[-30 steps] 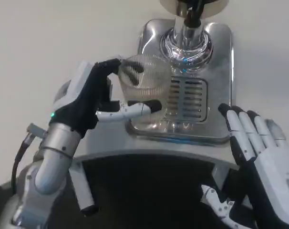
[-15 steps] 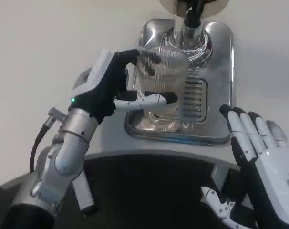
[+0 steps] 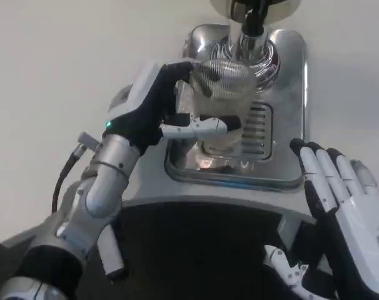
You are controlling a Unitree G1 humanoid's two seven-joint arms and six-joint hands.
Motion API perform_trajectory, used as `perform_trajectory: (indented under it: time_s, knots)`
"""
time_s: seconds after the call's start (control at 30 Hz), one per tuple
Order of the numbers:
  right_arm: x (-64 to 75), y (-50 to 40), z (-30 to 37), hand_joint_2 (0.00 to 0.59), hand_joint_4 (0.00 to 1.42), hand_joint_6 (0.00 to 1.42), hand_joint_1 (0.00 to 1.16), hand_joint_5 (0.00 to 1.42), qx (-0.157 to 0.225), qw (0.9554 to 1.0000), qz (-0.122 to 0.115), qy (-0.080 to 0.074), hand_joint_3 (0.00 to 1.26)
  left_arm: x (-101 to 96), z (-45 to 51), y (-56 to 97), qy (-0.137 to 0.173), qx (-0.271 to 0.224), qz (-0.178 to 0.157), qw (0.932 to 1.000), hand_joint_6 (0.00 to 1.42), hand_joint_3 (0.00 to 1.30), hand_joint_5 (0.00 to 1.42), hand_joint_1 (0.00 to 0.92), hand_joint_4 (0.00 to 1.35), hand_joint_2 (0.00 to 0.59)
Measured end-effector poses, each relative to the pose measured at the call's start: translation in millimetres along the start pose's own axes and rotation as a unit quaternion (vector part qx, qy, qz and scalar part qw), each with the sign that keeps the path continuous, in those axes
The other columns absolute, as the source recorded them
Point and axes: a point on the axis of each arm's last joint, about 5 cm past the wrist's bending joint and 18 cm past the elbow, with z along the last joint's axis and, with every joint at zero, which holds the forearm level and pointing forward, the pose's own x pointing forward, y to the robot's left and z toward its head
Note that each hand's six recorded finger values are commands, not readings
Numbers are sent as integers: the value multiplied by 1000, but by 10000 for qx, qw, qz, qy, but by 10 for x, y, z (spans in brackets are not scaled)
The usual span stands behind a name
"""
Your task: Grasp the cup under the faucet to collect the drink, then remove the cup.
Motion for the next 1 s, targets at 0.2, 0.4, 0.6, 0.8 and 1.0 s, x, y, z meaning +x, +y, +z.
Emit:
perform_trajectory:
  time_s: [0.2,0.4,0.6,0.8,1.0]
  knots:
    - [-1,5,9,452,0,0,449,0,25,10000,13,-7,0,34,15,-25,-123,41,-105,9999,1424,926,1229,590,917,120]
    - [1,20,2,450,0,0,455,0,29,10000,52,18,0,30,8,-34,-213,-18,-269,9994,1237,569,1011,384,596,110]
    - [1,21,2,455,0,0,463,0,35,10000,53,32,0,26,2,-45,-190,-32,-362,9992,716,183,623,176,187,56]
    - [1,21,-1,456,0,0,469,0,42,10000,53,58,0,29,7,-36,-216,-14,-361,9991,526,98,515,144,74,22]
    - [1,23,-2,456,0,0,474,0,47,10000,59,63,0,35,20,-37,-268,29,-388,9989,270,0,281,48,0,0]
